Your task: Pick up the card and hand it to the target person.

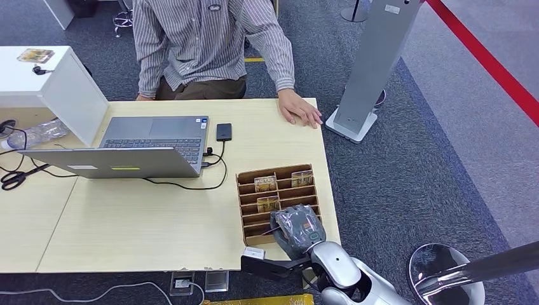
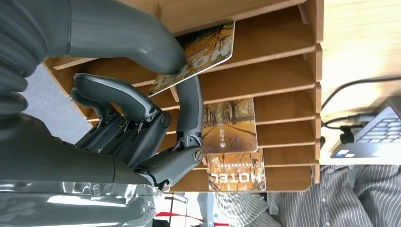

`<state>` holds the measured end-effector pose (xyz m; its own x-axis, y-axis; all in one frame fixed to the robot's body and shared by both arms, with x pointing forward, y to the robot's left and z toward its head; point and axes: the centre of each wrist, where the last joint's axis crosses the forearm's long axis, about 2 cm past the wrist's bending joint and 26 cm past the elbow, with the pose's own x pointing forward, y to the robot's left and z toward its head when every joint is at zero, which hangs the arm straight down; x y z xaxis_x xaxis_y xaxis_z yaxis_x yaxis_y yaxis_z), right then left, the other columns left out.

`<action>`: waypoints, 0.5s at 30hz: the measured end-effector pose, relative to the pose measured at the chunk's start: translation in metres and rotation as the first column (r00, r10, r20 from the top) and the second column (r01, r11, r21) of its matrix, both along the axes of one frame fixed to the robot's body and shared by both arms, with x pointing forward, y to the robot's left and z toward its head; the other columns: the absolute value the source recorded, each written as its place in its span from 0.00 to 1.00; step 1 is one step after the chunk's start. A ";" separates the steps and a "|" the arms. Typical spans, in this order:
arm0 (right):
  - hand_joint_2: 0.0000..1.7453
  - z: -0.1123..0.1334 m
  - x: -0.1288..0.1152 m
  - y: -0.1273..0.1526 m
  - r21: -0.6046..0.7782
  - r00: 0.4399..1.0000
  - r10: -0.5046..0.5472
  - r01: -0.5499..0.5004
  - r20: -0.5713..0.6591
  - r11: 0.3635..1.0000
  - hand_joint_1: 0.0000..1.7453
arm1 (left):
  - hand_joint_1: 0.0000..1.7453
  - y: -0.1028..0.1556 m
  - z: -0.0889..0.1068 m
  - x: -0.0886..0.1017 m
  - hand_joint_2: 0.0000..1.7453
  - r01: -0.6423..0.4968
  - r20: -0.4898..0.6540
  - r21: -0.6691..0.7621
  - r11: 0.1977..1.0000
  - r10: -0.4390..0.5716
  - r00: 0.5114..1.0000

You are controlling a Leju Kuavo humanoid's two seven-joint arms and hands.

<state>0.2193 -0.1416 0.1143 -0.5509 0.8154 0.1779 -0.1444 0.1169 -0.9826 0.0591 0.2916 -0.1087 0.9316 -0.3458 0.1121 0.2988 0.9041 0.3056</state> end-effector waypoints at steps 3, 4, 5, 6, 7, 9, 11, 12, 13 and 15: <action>1.00 0.002 0.003 -0.002 0.030 1.000 -0.010 0.010 0.002 0.999 1.00 | 0.00 0.000 0.000 0.000 1.00 -0.001 0.001 0.004 1.000 0.001 1.000; 1.00 0.003 0.004 -0.002 0.044 1.000 -0.014 0.014 0.000 0.999 1.00 | 0.00 0.000 0.000 0.000 1.00 -0.001 0.002 0.006 1.000 0.001 1.000; 1.00 0.004 0.005 -0.003 0.060 1.000 -0.018 0.018 -0.003 0.998 1.00 | 0.00 0.000 0.000 0.000 1.00 -0.002 0.002 0.007 1.000 0.002 1.000; 1.00 0.006 0.006 -0.003 0.082 1.000 -0.022 0.023 -0.009 0.996 1.00 | 0.00 0.000 0.000 0.000 1.00 -0.002 0.002 0.009 1.000 0.002 1.000; 1.00 0.009 0.007 -0.004 0.106 1.000 -0.025 0.027 -0.018 0.994 1.00 | 0.00 0.000 0.000 0.000 1.00 -0.003 0.002 0.010 1.000 0.003 1.000; 1.00 0.015 0.011 -0.006 0.158 0.999 -0.031 0.038 -0.042 0.987 1.00 | 0.00 0.000 0.000 0.000 1.00 -0.005 0.000 0.012 1.000 0.005 1.000; 1.00 0.023 0.016 -0.009 0.205 0.998 -0.037 0.048 -0.058 0.978 1.00 | 0.00 0.000 0.000 0.000 1.00 -0.006 -0.001 0.013 1.000 0.006 1.000; 1.00 0.028 0.019 -0.011 0.226 0.997 -0.040 0.054 -0.063 0.973 1.00 | 0.00 0.000 0.000 0.000 1.00 -0.007 -0.001 0.013 1.000 0.008 1.000; 1.00 0.033 0.022 -0.013 0.245 0.997 -0.045 0.060 -0.067 0.968 1.00 | 0.00 0.000 0.000 0.000 1.00 -0.009 -0.001 0.014 1.000 0.009 1.000; 1.00 0.045 0.028 -0.018 0.278 0.995 -0.057 0.077 -0.081 0.957 1.00 | 0.00 0.000 0.000 0.000 1.00 -0.014 -0.003 0.017 1.000 0.014 1.000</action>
<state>0.2469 -0.1593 0.1590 -0.4743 0.7615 0.4418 -0.1955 0.3982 -0.8962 0.0586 0.2919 -0.1087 0.9367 -0.3344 0.1038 0.2869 0.9029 0.3201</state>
